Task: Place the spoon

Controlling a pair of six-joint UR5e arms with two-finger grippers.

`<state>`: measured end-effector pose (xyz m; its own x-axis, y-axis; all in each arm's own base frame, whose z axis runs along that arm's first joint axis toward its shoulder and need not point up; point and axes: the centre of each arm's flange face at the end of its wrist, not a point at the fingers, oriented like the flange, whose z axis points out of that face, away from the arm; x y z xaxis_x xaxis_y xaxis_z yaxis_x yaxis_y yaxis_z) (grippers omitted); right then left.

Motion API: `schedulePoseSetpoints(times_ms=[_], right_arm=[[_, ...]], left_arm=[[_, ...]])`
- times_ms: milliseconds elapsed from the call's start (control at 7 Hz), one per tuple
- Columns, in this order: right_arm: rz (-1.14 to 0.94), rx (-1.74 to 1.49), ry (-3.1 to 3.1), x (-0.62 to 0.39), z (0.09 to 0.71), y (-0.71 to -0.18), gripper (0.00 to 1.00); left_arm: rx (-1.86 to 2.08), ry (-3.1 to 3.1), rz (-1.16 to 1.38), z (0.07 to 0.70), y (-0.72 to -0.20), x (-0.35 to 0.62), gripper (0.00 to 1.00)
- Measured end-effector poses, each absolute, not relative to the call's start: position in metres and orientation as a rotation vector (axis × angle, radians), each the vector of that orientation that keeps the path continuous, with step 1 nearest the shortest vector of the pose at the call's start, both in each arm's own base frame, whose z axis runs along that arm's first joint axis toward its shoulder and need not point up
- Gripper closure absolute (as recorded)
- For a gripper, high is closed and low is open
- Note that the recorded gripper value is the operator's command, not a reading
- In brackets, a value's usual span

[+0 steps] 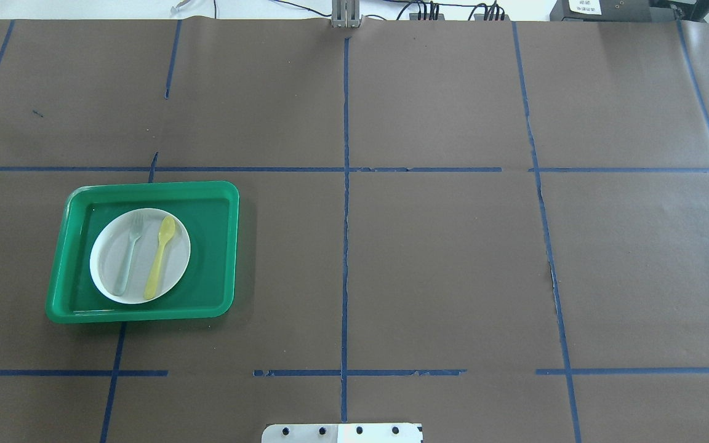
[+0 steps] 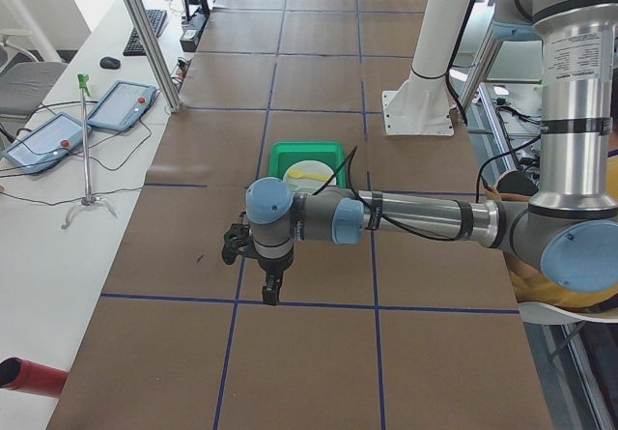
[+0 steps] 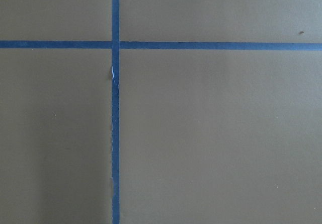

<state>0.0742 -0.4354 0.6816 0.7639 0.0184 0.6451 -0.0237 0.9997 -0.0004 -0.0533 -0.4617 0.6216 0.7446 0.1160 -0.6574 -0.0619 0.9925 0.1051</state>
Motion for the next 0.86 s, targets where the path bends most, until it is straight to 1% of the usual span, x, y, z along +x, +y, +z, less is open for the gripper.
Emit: schedulePoseSetpoints(times_ms=[286,571,714,857], right_arm=[[0.022,0.008,-0.701,0.074,0.682,-0.435,0.0],[0.023,0.008,-0.701,0.074,0.682,-0.435,0.0],[0.023,0.008,-0.701,0.074,0.682,-0.435,0.0],[0.023,0.008,-0.701,0.074,0.682,-0.435,0.0]], left_arm=[[0.085,0.725,0.1,0.618,-0.462,-0.053,0.0],[0.126,0.725,0.116,0.6,-0.473,-0.051,0.0],[0.155,0.731,0.124,0.584,-0.479,-0.044,0.0],[0.167,0.749,0.125,0.554,-0.483,-0.016,0.0]])
